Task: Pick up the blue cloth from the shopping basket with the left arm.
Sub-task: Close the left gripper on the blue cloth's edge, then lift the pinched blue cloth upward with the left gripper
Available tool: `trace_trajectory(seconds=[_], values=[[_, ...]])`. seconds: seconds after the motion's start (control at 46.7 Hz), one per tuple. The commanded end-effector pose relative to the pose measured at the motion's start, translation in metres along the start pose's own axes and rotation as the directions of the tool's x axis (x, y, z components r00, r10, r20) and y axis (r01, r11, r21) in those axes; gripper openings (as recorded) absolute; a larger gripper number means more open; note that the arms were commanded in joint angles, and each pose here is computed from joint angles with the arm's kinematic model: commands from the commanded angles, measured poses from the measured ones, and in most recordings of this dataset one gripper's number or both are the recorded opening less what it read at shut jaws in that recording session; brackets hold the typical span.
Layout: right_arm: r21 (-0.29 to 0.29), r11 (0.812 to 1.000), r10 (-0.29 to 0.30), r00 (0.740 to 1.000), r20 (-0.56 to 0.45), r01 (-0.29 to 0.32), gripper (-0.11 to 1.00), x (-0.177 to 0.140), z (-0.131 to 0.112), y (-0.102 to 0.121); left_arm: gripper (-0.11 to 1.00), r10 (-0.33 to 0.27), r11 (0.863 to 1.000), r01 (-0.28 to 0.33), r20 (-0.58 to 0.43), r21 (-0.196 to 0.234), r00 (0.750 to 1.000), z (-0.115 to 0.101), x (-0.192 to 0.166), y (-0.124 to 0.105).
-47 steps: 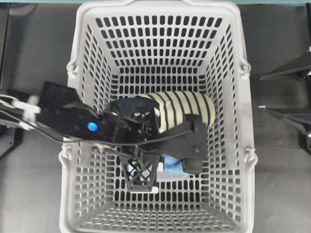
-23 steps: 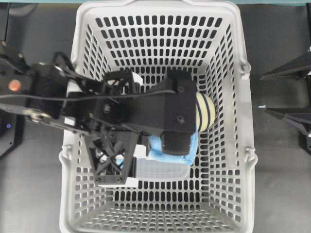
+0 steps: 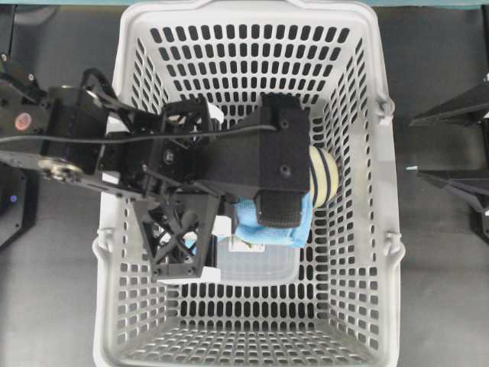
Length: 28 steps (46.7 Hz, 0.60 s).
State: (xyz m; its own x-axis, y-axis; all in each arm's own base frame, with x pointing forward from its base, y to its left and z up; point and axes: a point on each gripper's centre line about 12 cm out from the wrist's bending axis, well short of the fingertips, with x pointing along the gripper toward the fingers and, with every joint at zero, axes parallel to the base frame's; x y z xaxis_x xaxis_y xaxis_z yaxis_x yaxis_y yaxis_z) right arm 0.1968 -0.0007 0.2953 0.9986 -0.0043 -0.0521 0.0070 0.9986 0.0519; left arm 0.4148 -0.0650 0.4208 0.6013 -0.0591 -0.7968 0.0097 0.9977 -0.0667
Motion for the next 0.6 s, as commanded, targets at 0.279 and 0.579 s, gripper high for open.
trace_trajectory(seconds=[0.279,0.579], values=[[0.009,1.000,-0.004,1.000,0.017,0.004,0.77,0.0006,0.0061,-0.0006,0.14,0.001,1.000,-0.001,0.043,-0.005,0.999,0.0037,-0.0172,0.0032],[0.009,1.000,-0.004,1.000,0.017,0.004,0.77,0.0000,0.0063,-0.0006,0.14,0.002,1.000,-0.002,0.041,-0.006,0.999,0.0028,-0.0166,0.0039]])
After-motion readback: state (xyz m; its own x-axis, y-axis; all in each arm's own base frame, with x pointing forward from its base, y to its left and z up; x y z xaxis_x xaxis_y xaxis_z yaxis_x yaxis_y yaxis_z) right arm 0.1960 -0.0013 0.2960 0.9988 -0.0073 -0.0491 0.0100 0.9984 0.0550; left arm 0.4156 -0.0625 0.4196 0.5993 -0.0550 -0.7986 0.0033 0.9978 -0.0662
